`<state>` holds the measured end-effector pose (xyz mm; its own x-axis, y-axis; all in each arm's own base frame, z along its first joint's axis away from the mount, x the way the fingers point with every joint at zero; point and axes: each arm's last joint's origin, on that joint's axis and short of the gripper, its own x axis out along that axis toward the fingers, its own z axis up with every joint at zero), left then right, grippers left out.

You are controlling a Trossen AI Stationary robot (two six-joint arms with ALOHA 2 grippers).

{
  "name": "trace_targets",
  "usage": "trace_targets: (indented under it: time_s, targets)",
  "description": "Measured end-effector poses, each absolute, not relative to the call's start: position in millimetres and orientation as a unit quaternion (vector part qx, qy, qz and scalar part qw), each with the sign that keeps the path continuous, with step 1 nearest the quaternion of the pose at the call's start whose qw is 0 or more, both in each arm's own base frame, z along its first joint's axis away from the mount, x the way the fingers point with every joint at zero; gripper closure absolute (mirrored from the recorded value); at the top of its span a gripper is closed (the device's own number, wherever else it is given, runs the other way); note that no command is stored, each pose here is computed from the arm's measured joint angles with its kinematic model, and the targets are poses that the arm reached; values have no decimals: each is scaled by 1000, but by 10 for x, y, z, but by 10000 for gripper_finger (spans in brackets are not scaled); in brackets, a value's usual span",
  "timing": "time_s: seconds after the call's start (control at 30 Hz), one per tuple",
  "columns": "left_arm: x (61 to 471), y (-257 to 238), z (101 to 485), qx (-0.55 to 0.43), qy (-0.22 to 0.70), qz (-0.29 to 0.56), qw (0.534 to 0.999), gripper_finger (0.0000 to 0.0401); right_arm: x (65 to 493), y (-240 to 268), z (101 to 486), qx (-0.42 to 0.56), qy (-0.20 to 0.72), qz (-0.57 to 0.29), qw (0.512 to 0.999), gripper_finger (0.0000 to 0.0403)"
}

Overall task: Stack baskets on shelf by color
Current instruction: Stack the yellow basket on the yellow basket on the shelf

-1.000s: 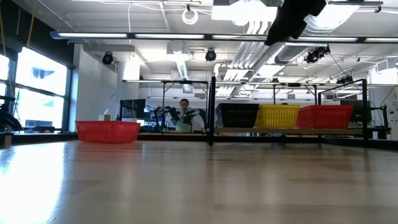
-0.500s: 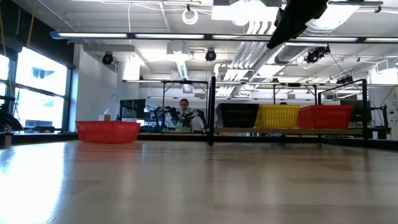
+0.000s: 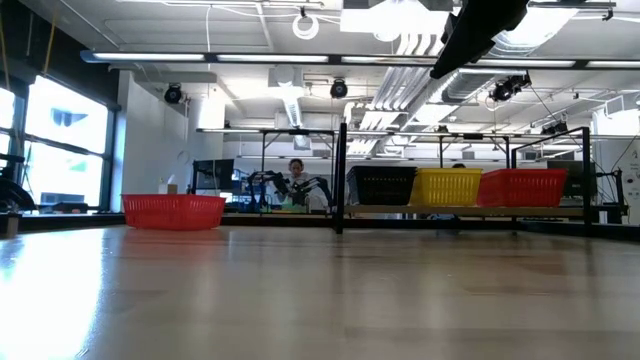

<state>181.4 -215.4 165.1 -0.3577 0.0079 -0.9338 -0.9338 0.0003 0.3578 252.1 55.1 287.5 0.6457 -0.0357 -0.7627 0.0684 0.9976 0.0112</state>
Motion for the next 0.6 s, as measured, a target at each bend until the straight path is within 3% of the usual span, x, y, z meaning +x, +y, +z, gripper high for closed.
trace_targets:
  time_s: [0.3,0.6]
  targets:
    - [1886,-2158,1554,-403,583,588,390,281,2521,551,2875,19,420,-29,907,295]
    - [2042,-2058,1563,-434,559,593,384,391,2521,558,2874,4,422,-9,906,295]
